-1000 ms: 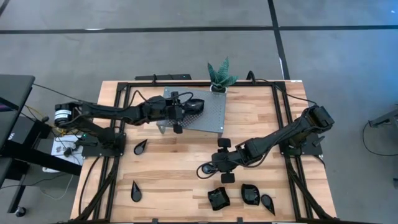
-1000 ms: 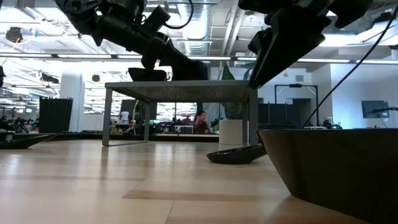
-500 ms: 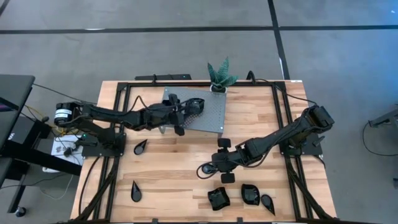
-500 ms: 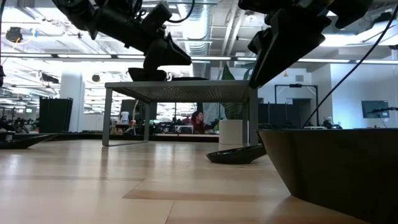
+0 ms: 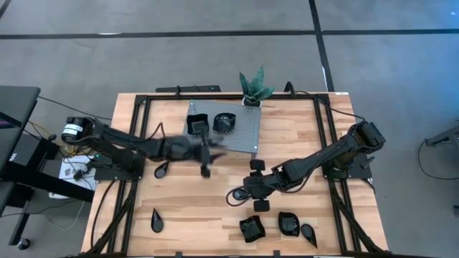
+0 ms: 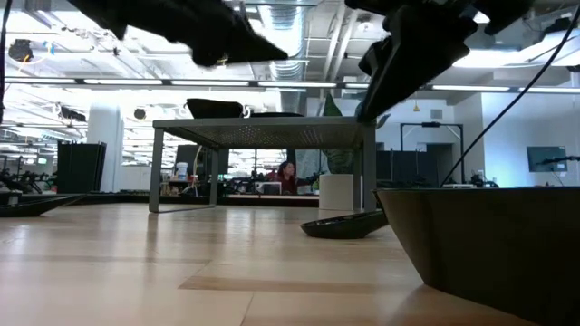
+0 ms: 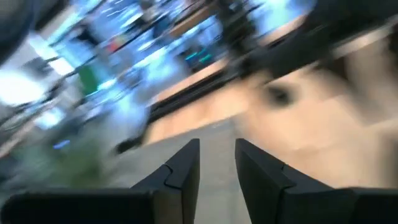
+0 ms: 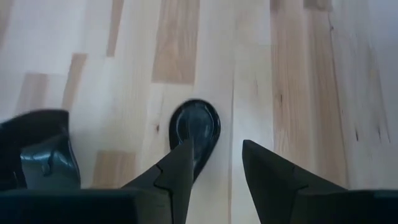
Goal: Pick & Place Mini shaped plates
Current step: Stack the black leaf shaped plate on top of the stacked black leaf shaped plates on the shelf
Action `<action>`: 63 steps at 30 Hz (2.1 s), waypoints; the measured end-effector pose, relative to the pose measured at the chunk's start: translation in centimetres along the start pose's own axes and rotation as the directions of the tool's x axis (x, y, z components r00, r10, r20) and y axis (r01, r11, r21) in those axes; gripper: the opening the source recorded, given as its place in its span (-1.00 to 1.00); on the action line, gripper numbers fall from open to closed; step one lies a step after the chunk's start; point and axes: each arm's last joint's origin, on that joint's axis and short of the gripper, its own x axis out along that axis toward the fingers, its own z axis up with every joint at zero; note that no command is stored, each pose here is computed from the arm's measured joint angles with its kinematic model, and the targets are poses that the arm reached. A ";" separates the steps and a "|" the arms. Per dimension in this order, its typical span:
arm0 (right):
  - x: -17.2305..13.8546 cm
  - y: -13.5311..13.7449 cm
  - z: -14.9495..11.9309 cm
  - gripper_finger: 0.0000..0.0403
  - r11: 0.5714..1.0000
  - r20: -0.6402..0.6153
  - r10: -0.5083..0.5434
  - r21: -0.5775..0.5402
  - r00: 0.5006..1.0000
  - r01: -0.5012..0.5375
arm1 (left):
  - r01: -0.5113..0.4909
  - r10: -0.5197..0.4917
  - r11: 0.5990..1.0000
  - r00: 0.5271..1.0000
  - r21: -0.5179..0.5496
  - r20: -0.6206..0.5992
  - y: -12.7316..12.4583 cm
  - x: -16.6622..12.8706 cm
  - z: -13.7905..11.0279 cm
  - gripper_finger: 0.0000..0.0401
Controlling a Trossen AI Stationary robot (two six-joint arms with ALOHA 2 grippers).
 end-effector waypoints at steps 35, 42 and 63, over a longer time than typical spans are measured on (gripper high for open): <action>-1.5 6.5 -1.1 -0.36 0.854 0.010 0.346 0.411 0.938 -0.319 | 0.336 -0.303 0.926 0.934 -0.172 0.192 -7.9 -4.1 4.5 -0.48; -1.8 7.2 -2.6 -0.37 0.786 -0.109 0.329 0.582 0.938 -0.208 | 0.336 -0.303 0.926 0.934 -0.172 0.192 -7.9 -4.1 4.5 -0.48; -3.8 10.6 -6.1 -0.36 0.585 -0.229 0.232 0.810 0.945 0.052 | 0.335 -0.303 0.927 0.934 -0.169 0.192 -7.9 -4.1 4.5 -0.48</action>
